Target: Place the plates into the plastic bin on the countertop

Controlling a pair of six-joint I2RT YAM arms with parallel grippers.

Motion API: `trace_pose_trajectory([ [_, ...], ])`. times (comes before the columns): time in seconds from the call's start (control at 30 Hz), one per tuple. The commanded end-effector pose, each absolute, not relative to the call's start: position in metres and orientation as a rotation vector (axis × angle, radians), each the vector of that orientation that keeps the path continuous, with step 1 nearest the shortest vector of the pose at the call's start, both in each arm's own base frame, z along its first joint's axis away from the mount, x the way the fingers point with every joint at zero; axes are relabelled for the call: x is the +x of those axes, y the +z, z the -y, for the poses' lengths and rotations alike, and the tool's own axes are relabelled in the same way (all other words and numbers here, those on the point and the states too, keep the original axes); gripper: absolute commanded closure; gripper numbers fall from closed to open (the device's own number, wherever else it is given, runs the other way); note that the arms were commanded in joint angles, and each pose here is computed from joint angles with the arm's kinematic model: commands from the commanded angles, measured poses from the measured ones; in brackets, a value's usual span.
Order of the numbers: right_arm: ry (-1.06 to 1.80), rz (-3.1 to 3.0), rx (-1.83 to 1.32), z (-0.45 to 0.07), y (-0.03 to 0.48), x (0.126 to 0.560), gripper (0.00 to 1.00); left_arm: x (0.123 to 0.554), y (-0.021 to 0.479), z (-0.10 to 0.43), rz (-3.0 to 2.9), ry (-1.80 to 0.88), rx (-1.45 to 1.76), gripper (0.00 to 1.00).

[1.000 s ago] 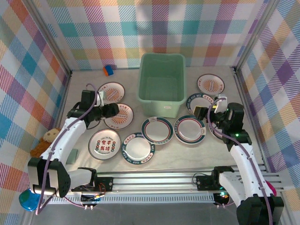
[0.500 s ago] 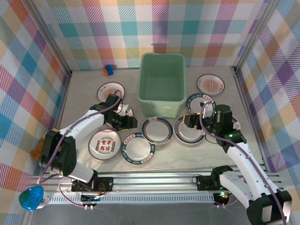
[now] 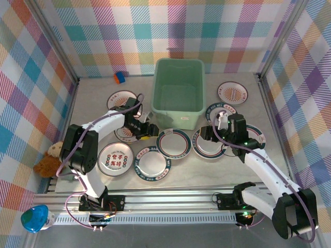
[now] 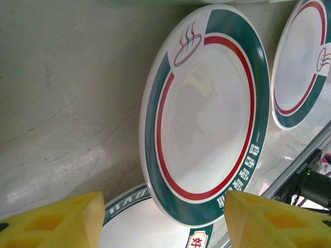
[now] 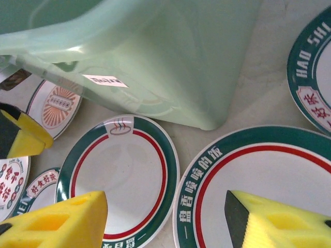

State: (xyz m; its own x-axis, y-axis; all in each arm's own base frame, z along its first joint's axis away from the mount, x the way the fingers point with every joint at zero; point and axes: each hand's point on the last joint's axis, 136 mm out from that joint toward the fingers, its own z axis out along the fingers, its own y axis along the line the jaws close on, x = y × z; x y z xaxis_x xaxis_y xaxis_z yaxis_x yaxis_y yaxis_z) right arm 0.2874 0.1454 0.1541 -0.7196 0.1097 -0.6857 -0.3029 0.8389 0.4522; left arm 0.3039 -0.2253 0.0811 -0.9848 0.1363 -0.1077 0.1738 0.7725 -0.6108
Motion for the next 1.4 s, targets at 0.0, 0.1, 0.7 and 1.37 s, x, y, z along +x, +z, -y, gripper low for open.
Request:
trace_pose_trajectory([
  [0.0,0.720,-2.220,-0.103,-0.147,0.163,0.296,0.39,0.309,0.088,0.242,-2.861,-1.094,0.310,0.38],
  [0.1,0.718,-2.224,-0.086,-0.147,0.159,0.294,0.40,0.308,0.081,0.248,-2.878,-1.108,0.326,0.38],
  [0.7,0.685,-2.246,-0.036,-0.140,0.138,0.290,0.44,0.306,0.045,0.256,-2.971,-1.073,0.297,0.43],
  [1.37,0.642,-2.235,0.011,-0.128,0.130,0.280,0.45,0.311,0.052,0.252,-2.935,-1.020,0.285,0.82],
])
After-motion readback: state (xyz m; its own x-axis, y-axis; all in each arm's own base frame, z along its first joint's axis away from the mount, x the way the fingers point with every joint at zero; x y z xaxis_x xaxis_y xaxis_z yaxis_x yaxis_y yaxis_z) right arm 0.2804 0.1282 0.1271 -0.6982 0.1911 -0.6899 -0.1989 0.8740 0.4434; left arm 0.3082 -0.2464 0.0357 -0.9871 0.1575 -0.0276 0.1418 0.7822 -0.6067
